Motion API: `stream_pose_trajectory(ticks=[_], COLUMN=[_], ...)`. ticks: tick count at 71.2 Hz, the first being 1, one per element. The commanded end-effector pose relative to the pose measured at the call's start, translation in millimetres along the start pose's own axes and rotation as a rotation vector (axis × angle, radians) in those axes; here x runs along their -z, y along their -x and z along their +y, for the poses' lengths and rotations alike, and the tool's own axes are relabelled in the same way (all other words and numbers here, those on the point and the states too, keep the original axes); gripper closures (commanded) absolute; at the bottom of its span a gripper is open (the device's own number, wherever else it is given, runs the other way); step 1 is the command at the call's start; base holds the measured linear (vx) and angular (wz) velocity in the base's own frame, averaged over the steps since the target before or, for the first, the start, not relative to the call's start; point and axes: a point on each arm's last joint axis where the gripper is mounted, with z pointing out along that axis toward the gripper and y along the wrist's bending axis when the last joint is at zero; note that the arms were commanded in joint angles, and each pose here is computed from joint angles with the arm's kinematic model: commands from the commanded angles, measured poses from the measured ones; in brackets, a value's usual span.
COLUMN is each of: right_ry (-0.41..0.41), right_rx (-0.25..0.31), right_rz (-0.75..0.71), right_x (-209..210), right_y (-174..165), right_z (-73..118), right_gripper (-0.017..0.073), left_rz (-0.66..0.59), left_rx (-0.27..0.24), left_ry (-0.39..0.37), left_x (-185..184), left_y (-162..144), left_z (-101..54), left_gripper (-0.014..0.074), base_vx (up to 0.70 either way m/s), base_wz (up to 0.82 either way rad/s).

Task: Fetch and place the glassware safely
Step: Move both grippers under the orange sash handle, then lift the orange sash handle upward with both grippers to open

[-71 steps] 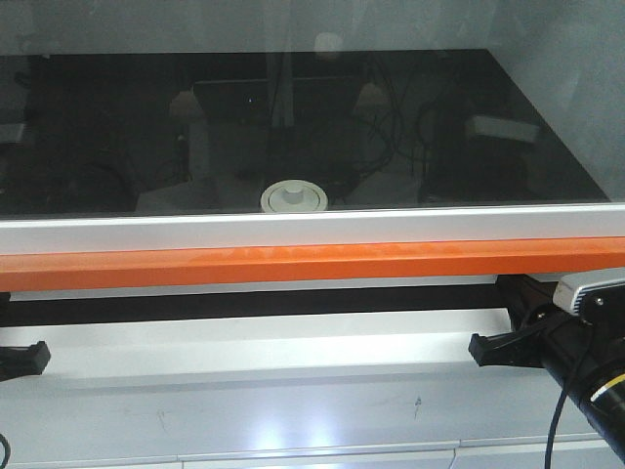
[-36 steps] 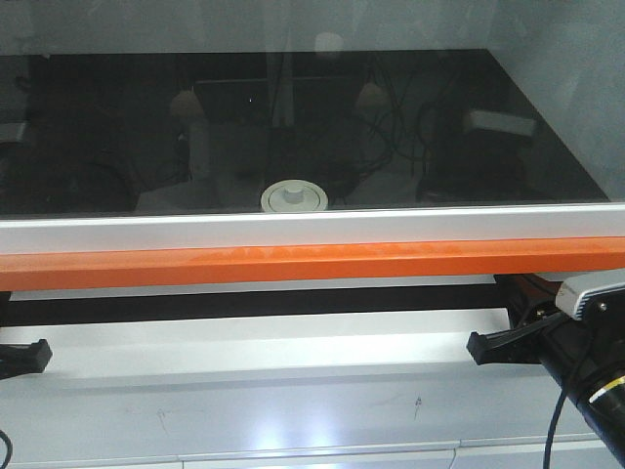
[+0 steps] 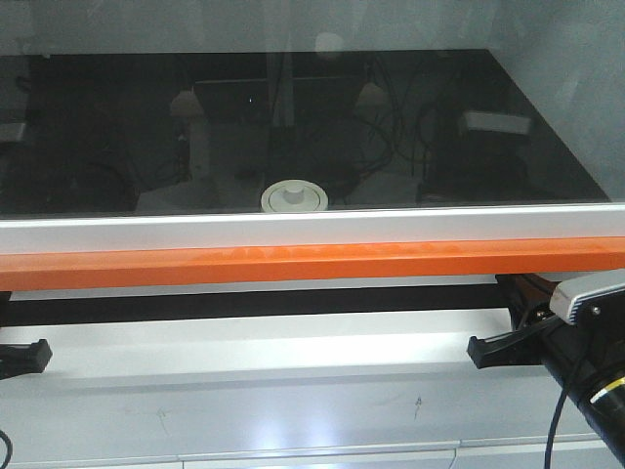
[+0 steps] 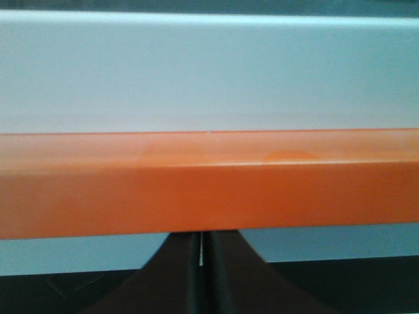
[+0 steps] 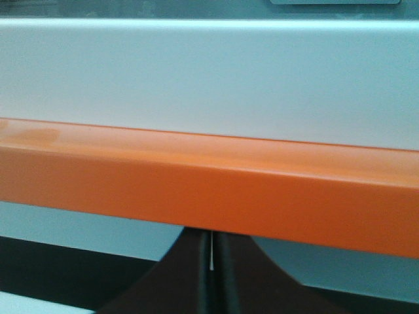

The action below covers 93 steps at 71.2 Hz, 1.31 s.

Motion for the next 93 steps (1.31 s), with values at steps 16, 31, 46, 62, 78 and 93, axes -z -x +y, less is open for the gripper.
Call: stream_pose_trajectory(ticks=[16, 31, 46, 62, 78, 93], right_ry=[-0.061, -0.046, -0.007, -0.005, -0.004, 0.006], right_rx=[-0.035, -0.042, -0.026, -0.027, -0.027, -0.020], right_rz=[-0.251, -0.271, -0.321, -0.356, -0.387, -0.432], right_x=[3, -9, -17, -18, -13, 0], right_y=[40, 56, 76, 86, 93, 105], right_z=[-5.8, -4.0, 0.0, 0.3, 0.3, 1.2], right_gripper=[0.0563, 0.0560, 0.0560, 0.0560, 0.0560, 0.0560], left_rz=[-0.216, -0.231, -0.277, -0.316, -0.401, -0.462], left_rx=[0.049, 0.008, 0.001, -0.032, -0.028, -0.031], left_ry=[-0.038, -0.082, -0.084, -0.068, -0.074, -0.080], left_x=[-5, -11, -9, -3, 6, 18], left_y=[31, 42, 56, 87, 105, 114], left_z=[-3.9, -9.0, -10.1, -11.4, -13.0, -13.9], left_gripper=[0.0601, 0.0601, 0.0601, 0.0601, 0.0601, 0.0601], base_vx=[0.00, 0.00, -0.01, -0.02, -0.01, 0.00], base_wz=[0.00, 0.00, 0.00, -0.03, -0.02, 0.00])
